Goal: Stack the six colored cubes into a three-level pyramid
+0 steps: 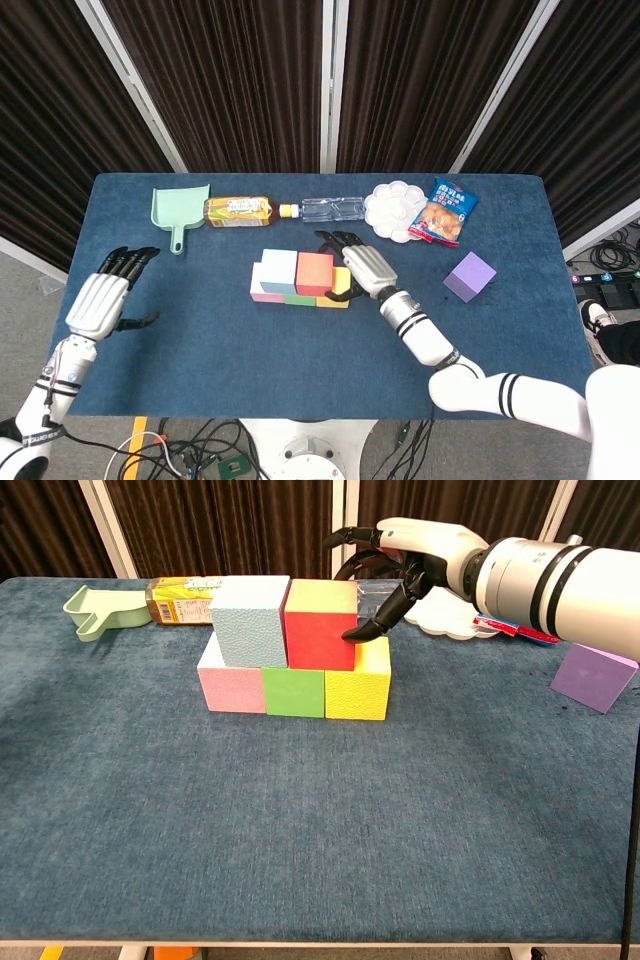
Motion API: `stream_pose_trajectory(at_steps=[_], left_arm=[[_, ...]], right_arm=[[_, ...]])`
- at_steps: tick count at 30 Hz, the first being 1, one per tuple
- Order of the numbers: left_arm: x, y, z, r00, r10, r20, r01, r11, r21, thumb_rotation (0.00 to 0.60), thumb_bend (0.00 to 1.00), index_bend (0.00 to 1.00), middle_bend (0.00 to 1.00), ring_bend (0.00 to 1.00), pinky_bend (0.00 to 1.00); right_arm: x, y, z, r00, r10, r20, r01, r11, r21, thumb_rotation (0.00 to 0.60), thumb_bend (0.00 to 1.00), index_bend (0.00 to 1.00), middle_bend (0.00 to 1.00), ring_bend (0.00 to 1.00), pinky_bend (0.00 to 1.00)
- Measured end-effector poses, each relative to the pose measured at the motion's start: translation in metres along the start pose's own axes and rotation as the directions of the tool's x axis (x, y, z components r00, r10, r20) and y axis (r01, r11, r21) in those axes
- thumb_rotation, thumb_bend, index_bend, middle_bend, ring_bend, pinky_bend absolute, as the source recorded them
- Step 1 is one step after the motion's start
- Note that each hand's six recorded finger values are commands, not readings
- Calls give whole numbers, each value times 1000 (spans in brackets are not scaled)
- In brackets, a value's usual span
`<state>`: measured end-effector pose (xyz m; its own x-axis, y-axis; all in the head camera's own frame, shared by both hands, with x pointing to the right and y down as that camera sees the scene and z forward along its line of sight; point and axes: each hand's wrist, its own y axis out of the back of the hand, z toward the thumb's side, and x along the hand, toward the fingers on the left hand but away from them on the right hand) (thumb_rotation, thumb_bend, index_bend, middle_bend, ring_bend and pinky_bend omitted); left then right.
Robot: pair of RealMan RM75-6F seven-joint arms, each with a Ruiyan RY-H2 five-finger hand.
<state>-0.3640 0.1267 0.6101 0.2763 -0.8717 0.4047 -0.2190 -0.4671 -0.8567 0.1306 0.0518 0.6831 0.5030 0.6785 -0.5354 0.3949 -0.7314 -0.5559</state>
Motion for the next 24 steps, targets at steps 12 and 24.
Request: stream_pose_trajectory(at_steps=[12,24], left_arm=[[0,-1,-1,1000,-7,-4,7,1000,-5,600,157,98,87,113,81],[-1,0,-2,1000,-6,-8,6,1000,-10,600,157,96,87,113,81]], right_arm=[[-2,-2,2,1000,0,-1,0,1000,4,600,127,0,269,0,0],[2,-1,4,1000,10,-10,-10,1000,12,600,122,0,45,0,0]])
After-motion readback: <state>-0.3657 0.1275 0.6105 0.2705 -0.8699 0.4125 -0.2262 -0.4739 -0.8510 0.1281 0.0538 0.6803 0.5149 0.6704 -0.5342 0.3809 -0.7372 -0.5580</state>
